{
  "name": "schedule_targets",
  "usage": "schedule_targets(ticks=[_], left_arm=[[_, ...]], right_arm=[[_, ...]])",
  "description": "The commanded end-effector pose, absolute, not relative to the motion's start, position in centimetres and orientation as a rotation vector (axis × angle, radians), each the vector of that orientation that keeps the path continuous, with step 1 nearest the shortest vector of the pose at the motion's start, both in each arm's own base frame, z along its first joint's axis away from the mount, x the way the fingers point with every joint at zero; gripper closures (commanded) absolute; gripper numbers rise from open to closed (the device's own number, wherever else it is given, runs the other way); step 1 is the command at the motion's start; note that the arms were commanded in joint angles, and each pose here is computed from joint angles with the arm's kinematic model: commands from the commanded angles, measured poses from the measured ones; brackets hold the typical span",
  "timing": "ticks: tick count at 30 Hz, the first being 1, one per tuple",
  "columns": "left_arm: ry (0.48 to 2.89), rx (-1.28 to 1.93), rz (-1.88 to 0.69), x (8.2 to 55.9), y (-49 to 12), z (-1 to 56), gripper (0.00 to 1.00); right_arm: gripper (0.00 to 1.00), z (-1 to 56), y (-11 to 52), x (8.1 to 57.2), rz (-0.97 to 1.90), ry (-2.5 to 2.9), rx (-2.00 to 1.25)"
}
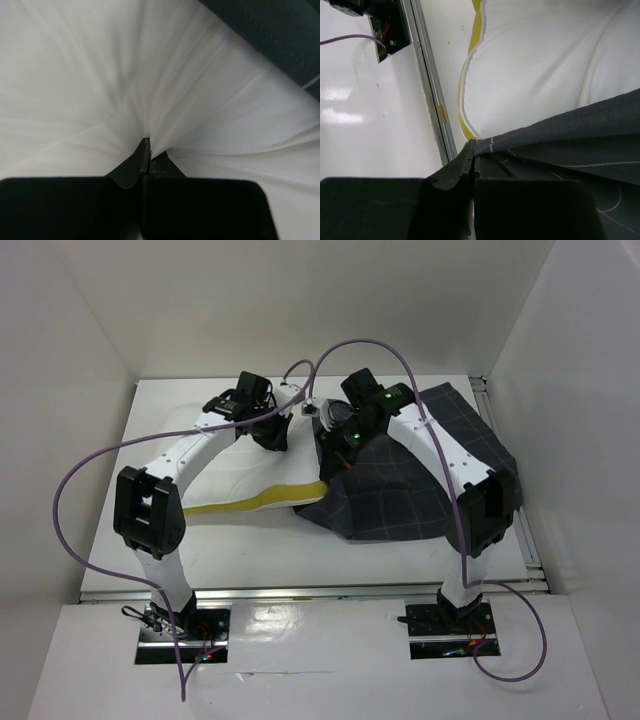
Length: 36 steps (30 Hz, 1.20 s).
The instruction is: Put the pillow into the pillowcase
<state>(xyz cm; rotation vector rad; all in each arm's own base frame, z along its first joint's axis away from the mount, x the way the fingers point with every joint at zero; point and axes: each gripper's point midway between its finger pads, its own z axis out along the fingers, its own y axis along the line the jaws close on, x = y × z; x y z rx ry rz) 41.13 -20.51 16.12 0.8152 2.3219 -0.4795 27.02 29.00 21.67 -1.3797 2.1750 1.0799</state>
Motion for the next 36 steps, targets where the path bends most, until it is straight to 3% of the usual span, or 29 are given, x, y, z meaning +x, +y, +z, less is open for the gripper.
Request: schedule_targets(ticks=[1, 23, 36], left_arm=[[2.196, 0.638, -0.42, 44.3, -21.3, 19.5, 1.0], [2.385, 0.344, -0.656, 41.8, -24.4, 11.3, 1.0], [2.282, 0.362, -0.804, 37.9, -24.6, 16.4, 1.0]], right_arm=[[1.0, 24.1, 30.9, 25.7, 1.21, 2.117, -1.39], [1.0, 23.8, 31.5, 27.9, 1.129, 2.152, -1.297], [1.0, 19.3, 32.6, 30.5, 1.105, 2.29, -1.219]])
